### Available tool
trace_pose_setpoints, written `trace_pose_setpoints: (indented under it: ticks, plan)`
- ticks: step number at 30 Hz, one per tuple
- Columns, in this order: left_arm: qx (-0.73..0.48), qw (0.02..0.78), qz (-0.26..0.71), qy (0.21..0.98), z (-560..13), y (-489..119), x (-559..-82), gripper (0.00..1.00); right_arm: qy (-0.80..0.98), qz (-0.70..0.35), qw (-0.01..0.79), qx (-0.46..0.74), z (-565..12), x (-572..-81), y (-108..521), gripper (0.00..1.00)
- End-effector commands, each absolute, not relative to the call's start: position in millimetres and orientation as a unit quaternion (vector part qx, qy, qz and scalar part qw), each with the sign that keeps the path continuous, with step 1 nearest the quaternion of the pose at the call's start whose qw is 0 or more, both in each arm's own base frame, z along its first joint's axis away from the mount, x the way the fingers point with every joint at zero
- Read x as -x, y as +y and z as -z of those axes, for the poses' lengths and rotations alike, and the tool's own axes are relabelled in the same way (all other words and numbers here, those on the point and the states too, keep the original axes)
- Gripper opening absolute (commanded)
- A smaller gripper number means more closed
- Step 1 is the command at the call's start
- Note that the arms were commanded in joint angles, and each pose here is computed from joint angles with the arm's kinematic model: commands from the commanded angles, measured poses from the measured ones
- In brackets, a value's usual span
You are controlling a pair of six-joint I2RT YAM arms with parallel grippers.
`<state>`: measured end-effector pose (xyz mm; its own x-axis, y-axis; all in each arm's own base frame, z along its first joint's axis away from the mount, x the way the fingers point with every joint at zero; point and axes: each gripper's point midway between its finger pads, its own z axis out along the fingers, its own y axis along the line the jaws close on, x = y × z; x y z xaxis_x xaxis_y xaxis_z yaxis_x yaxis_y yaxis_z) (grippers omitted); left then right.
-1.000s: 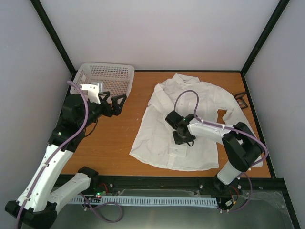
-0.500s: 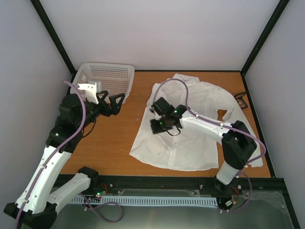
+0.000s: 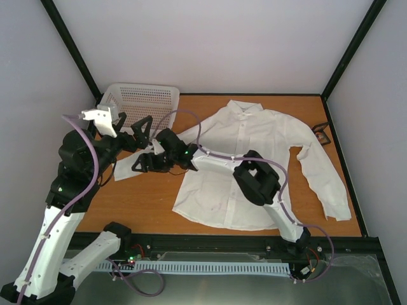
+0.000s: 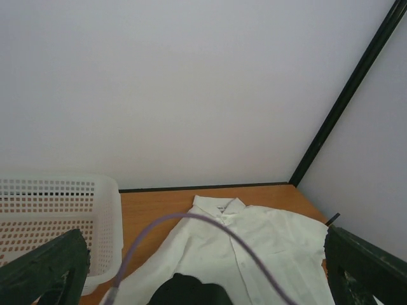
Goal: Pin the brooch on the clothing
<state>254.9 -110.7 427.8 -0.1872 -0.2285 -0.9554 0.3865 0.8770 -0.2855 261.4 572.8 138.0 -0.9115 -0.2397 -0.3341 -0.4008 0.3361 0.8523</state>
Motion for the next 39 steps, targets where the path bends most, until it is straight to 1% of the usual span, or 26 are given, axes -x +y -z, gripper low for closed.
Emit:
trace_pose_setpoints:
  ticks: [1,3,6,8,10,14,17,20,25,29,32,34,36,39]
  plan:
    - [-0.053,0.642,0.226,0.731,-426,-107,-257,1.00,0.854,-0.413,0.178,0.263,-176,-281,496,0.99]
    - [-0.056,0.632,0.239,0.735,-417,-114,-262,1.00,0.880,-0.348,0.195,0.258,-158,-287,448,1.00]
    - [-0.067,0.611,0.256,0.746,-398,-125,-269,1.00,0.921,-0.256,0.182,0.231,-122,-287,383,1.00]
    - [-0.073,0.591,0.264,0.759,-382,-133,-276,1.00,0.931,-0.237,0.165,0.225,-105,-278,363,1.00]
    - [-0.071,0.572,0.274,0.770,-367,-139,-281,1.00,0.937,-0.229,0.147,0.218,-89,-269,355,1.00]
    - [-0.064,0.548,0.291,0.782,-347,-147,-287,1.00,0.937,-0.254,0.124,0.206,-66,-260,366,1.00]
    - [-0.063,0.540,0.295,0.786,-342,-149,-289,1.00,0.943,-0.227,0.120,0.212,-51,-255,371,1.00]
    - [-0.057,0.534,0.292,0.791,-336,-149,-291,1.00,0.947,-0.214,0.099,0.219,-36,-242,370,1.00]
    - [-0.040,0.510,0.277,0.813,-314,-146,-300,1.00,0.957,-0.195,0.051,0.210,-10,-203,340,1.00]
    - [-0.006,0.474,0.255,0.843,-282,-131,-311,1.00,0.966,-0.171,0.006,0.194,10,-163,293,1.00]
    - [0.031,0.430,0.237,0.871,-249,-117,-318,1.00,0.971,-0.158,-0.002,0.182,8,-143,262,1.00]
    - [0.051,0.380,0.223,0.896,-216,-113,-322,1.00,0.970,-0.168,0.005,0.176,0,-135,252,1.00]
    - [0.063,0.322,0.208,0.921,-180,-111,-321,1.00,0.968,-0.179,0.029,0.175,-16,-138,252,1.00]
    - [0.077,0.261,0.181,0.945,-131,-107,-319,1.00,0.963,-0.177,0.091,0.183,-48,-161,256,1.00]
